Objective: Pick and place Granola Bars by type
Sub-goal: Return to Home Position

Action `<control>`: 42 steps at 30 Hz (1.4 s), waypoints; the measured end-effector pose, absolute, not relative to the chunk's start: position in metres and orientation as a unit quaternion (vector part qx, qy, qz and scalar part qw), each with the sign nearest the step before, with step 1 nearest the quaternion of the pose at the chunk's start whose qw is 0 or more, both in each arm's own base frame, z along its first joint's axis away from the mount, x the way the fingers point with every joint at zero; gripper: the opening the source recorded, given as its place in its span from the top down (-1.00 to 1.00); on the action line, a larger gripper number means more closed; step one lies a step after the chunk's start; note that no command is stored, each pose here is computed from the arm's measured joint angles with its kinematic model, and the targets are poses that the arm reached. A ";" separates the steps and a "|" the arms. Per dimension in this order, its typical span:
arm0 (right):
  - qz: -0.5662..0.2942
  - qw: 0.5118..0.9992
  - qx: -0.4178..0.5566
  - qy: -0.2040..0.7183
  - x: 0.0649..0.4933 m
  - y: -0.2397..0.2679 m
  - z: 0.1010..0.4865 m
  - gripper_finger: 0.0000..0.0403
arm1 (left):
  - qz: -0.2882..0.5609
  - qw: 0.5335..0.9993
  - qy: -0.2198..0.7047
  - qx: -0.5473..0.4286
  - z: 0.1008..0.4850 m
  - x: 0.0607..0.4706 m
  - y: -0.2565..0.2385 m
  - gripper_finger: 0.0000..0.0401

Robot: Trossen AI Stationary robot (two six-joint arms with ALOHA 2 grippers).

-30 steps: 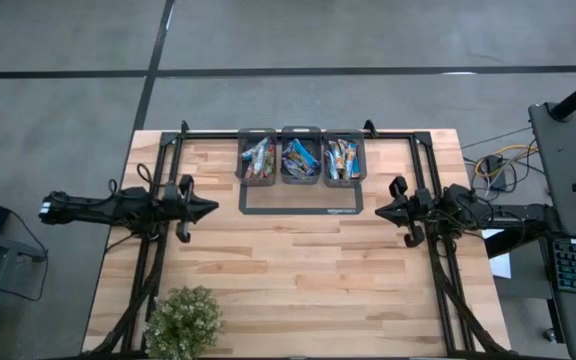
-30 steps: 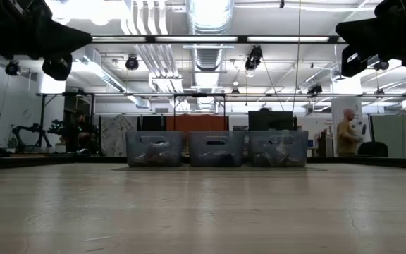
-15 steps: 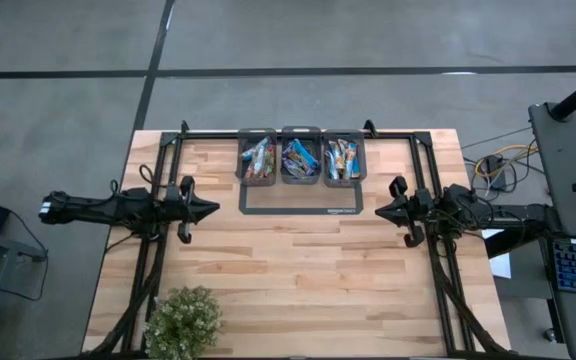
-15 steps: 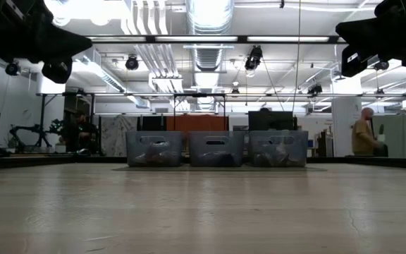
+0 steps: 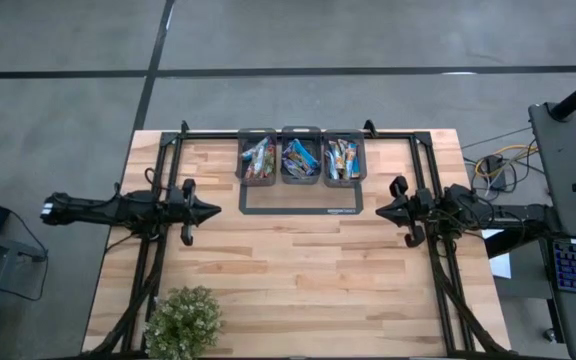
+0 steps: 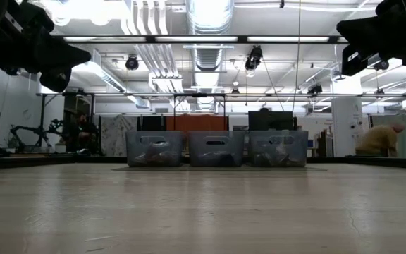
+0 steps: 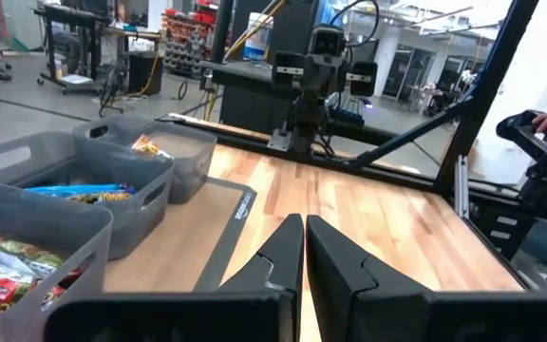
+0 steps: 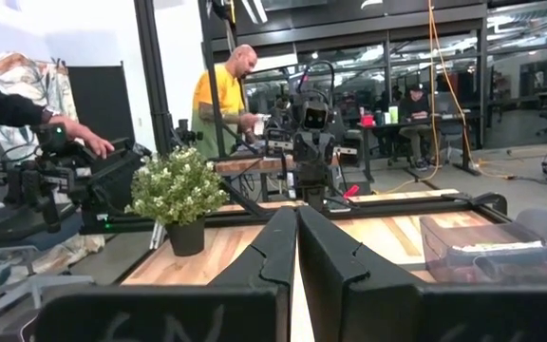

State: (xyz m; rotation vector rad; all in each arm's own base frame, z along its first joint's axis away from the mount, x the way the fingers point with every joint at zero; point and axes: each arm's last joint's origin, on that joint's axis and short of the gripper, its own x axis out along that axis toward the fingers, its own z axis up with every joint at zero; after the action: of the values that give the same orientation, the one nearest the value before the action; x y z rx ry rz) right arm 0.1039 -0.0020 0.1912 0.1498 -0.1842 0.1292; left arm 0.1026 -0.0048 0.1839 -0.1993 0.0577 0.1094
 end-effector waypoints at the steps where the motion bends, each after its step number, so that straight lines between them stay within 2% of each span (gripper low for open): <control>1: 0.065 0.991 0.074 -0.094 0.104 -0.002 0.192 0.96 | 0.055 0.993 0.027 -0.100 0.183 0.102 -0.005 1.00; 11: 0.065 0.990 0.073 -0.104 0.102 -0.002 0.193 0.96 | 0.054 0.993 0.027 -0.099 0.169 0.100 -0.004 1.00; 24: 0.068 0.985 0.068 -0.140 0.093 -0.001 0.194 0.96 | 0.052 0.993 0.005 -0.103 0.170 0.097 -0.004 1.00; 42: 0.068 0.986 0.068 -0.138 0.093 -0.001 0.193 0.96 | 0.048 0.992 -0.033 -0.109 0.171 0.097 -0.004 1.00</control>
State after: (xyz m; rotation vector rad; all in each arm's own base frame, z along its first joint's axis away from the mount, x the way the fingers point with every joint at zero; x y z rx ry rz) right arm 0.0928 -0.0013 0.1932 0.1370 -0.2765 0.1363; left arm 0.0966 -0.0042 0.1708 -0.2182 -0.0663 0.0953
